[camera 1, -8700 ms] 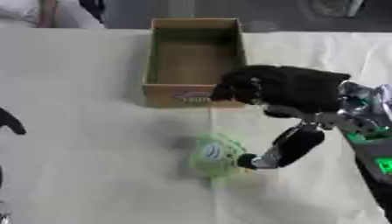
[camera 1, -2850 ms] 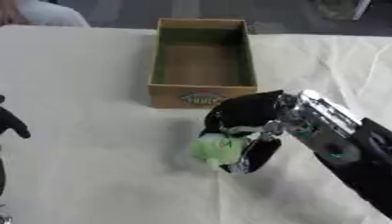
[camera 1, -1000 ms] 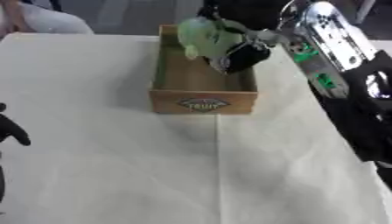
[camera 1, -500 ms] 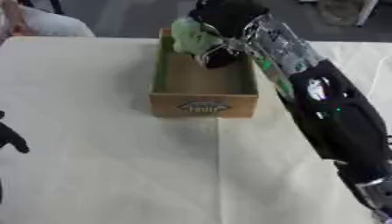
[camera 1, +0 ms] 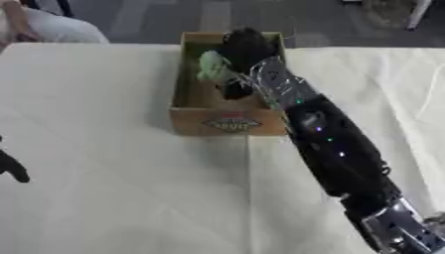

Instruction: Pick up objects on the table and place them in the box.

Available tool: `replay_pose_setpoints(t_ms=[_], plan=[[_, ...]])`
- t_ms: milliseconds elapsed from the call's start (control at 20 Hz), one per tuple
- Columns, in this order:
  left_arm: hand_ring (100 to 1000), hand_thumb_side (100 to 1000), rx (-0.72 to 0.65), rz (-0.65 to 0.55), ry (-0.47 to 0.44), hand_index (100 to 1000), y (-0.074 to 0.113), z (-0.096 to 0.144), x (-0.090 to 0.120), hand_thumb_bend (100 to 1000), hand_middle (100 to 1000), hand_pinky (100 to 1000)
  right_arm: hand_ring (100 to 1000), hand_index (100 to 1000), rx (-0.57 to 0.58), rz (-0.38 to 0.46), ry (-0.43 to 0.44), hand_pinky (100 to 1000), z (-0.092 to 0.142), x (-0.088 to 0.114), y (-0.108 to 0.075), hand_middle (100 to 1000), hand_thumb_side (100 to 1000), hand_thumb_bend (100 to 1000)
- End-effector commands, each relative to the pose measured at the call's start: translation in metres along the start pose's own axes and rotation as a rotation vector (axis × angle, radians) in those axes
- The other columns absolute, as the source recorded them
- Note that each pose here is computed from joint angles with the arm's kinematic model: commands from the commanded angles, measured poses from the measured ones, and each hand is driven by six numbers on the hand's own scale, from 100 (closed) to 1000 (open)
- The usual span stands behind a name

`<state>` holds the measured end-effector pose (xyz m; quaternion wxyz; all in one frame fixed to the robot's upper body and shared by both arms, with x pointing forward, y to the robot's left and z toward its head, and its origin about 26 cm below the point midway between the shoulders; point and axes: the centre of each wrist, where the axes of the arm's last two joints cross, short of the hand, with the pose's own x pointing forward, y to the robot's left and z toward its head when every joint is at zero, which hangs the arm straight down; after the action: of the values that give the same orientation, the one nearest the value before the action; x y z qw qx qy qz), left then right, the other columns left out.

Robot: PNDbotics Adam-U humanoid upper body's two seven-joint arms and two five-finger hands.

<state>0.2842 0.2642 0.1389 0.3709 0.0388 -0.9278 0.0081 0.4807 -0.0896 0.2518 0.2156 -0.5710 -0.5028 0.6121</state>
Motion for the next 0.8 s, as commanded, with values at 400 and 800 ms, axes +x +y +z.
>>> replay_pose_setpoints(t_ms=[400,800], plan=[[376,915,-0.018,0.002,-0.031,633,-0.001,-0.005,0.006,100,388,300,862,829,0.097,-0.066,0.005,859,-0.009,0.012,-0.003,612,633,100],[377,914,-0.022,0.002,-0.029,633,-0.001,-0.004,0.006,100,388,300,920,941,0.193,-0.07,0.051,888,-0.013,0.017,-0.014,696,809,100]])
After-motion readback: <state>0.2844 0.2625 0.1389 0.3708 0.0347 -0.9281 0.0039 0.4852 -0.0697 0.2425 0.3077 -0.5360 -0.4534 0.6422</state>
